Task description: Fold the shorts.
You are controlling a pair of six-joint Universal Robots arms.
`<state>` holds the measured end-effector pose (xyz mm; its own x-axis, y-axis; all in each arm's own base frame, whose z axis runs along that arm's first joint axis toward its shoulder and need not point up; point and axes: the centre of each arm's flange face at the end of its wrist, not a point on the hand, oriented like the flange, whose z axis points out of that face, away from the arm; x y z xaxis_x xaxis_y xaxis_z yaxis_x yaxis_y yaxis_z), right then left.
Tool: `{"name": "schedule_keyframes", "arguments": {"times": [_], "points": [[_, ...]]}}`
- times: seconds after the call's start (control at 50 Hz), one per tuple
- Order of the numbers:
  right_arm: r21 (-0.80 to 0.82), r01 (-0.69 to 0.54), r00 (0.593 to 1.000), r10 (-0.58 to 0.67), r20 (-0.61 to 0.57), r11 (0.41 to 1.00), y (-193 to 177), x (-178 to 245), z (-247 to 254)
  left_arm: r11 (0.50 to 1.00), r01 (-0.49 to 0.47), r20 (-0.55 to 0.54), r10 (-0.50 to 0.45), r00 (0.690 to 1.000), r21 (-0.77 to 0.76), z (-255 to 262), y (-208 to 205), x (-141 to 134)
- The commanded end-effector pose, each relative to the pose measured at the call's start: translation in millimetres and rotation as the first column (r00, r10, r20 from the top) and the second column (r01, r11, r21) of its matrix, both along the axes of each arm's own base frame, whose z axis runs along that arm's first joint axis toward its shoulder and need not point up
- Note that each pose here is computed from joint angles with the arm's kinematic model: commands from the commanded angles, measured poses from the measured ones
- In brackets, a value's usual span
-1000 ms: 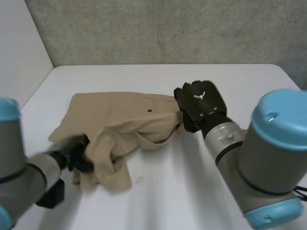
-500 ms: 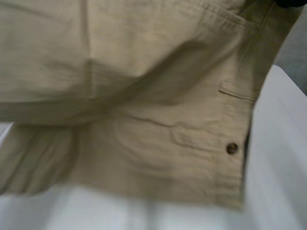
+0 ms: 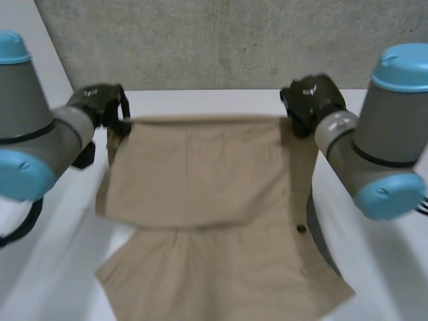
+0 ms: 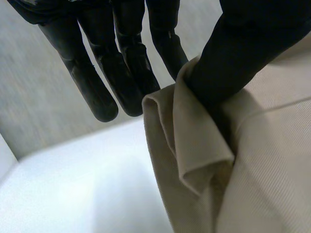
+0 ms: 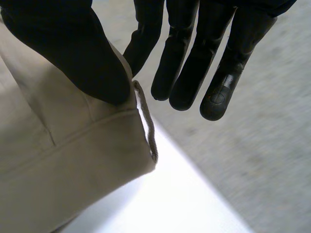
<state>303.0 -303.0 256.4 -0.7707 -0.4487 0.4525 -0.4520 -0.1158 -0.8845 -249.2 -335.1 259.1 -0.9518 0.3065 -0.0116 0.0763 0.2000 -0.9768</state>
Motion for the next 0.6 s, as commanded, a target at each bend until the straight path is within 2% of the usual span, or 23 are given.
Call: {"name": "schedule_keyframes", "arguments": {"times": [0.02,0.1,0.18,0.26,0.4,0.5,0.6], "points": [[-0.333,0.139,0.984,-0.093,0.151,0.933,-59.7,18.0,32.8,0.969,-0.097,-0.058,0.086,0.995,-0.229,21.2,-67.3,-11.0],[-0.385,0.145,0.988,-0.110,0.111,0.912,-74.9,22.4,32.3,0.947,-0.099,-0.056,0.086,0.995,-0.305,21.9,-82.7,-18.3],[-0.364,0.128,0.991,-0.131,0.018,0.922,-83.8,27.5,9.7,0.915,-0.076,-0.055,0.059,0.997,-0.395,21.3,-88.3,-28.7],[-0.339,0.115,0.991,-0.130,-0.020,0.934,-80.0,29.5,0.3,0.900,-0.057,-0.030,0.048,0.998,-0.432,11.6,-86.4,-34.9],[-0.273,0.116,0.993,-0.122,-0.004,0.955,-61.4,19.0,-0.1,0.920,-0.037,0.001,0.041,0.999,-0.390,0.2,-70.3,-34.4],[-0.226,0.099,0.995,-0.102,-0.003,0.969,-42.2,10.3,1.1,0.946,-0.028,0.032,0.041,0.999,-0.324,1.3,-38.8,-21.8],[-0.112,-0.010,0.999,0.006,-0.039,0.994,-9.1,1.3,-11.2,0.971,-0.019,0.073,0.038,0.997,-0.237,-3.7,0.1,-6.1]]}}
